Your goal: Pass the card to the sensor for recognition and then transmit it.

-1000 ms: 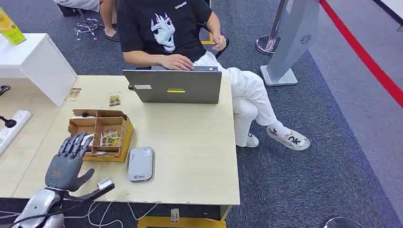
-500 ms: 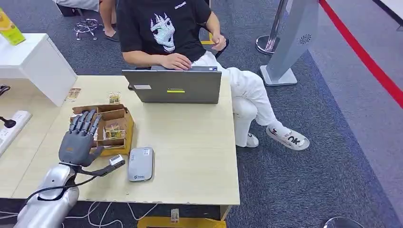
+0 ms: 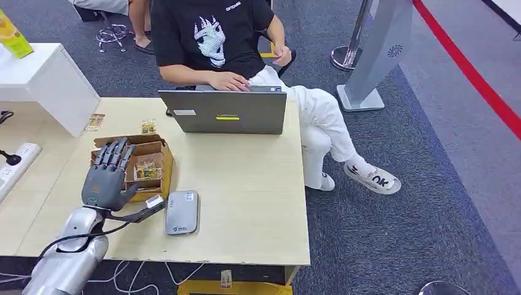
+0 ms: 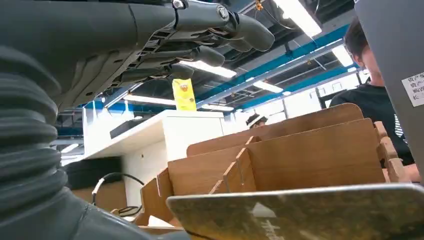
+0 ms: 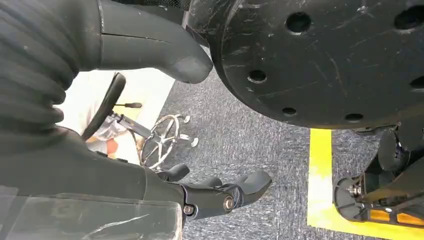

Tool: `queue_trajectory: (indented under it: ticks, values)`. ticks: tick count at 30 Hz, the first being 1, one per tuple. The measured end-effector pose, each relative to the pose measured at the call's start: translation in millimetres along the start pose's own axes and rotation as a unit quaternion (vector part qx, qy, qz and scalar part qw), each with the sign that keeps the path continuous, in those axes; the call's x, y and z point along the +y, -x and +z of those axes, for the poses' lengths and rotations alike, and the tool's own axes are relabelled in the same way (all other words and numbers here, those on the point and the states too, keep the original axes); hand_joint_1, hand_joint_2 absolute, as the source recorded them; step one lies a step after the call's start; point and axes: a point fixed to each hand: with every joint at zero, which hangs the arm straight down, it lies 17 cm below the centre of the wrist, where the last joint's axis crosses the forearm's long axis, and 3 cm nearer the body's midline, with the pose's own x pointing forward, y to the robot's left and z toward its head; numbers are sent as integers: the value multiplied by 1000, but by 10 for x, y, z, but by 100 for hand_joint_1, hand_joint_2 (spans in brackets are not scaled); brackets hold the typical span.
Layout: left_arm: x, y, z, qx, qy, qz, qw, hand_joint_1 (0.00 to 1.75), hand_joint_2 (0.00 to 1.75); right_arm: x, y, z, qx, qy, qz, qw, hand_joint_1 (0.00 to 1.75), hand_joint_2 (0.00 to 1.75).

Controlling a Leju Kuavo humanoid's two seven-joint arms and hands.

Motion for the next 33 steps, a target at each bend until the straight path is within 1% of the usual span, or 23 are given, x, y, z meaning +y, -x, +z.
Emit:
queue_trajectory:
  ticks: [26,29,33]
  values:
    - [-74,-25,16,-1,12,15,1000,0,175,-3,2,0,0,0,-2,1000,0,175]
    - [-112,-55,70,-2,20,21,1000,0,175,-4,-5,-1,-1,1,-7,1000,0,175]
    - [-73,-119,243,-5,14,16,1000,0,175,-27,16,-4,-1,8,-14,1000,0,175]
